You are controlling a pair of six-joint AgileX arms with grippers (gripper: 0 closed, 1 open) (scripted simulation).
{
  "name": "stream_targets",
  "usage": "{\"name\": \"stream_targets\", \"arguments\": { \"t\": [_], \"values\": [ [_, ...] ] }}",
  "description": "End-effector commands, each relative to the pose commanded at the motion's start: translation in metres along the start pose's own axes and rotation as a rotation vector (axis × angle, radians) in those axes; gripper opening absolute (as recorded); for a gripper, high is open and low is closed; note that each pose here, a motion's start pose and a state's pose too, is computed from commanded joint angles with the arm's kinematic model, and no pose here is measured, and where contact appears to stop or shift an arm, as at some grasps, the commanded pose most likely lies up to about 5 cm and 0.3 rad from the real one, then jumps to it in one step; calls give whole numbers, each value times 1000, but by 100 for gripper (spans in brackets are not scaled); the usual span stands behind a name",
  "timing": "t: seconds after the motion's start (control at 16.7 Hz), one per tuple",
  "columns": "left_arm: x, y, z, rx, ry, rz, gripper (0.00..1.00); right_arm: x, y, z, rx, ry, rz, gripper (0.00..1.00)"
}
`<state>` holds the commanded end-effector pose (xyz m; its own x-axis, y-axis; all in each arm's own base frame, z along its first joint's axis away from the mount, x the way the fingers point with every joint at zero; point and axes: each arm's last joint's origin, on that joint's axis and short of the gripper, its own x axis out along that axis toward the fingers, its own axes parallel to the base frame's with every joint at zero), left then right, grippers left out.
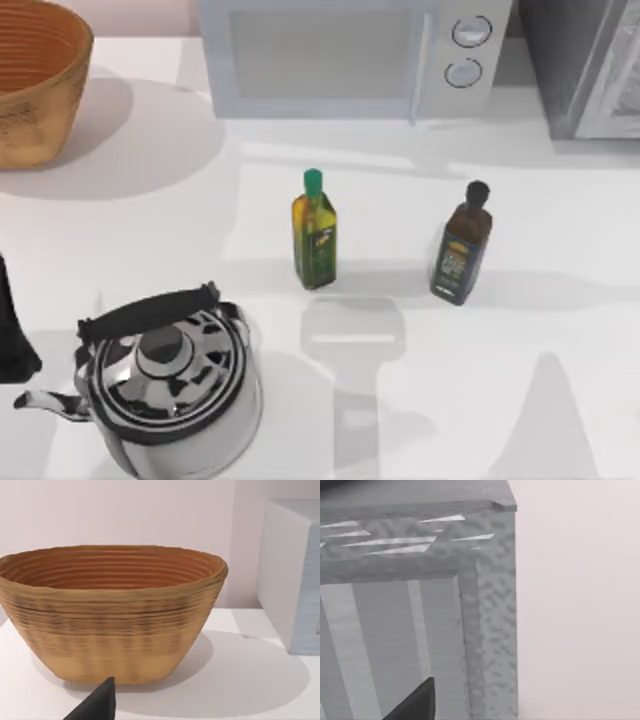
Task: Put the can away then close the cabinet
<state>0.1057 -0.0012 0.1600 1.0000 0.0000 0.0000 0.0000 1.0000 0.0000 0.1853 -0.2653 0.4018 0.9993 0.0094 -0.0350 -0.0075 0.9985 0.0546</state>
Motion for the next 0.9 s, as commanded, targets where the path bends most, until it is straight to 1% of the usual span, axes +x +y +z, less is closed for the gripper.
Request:
{"name": "stream_targets", "arguments": {
  "t": [0.18,0.36,0.48,0.9],
  "values": [
    [0,0,0,0,0,0,100,-14,30,54,-8,-4,-2,100],
    [0,0,0,0,0,0,100,-28,60,91,-38,-20,-3,100],
    [0,0,0,0,0,0,100,-34,70,101,-50,-27,-3,100],
    [0,0,0,0,0,0,100,-32,71,102,-51,-28,-5,100]
  ]
}}
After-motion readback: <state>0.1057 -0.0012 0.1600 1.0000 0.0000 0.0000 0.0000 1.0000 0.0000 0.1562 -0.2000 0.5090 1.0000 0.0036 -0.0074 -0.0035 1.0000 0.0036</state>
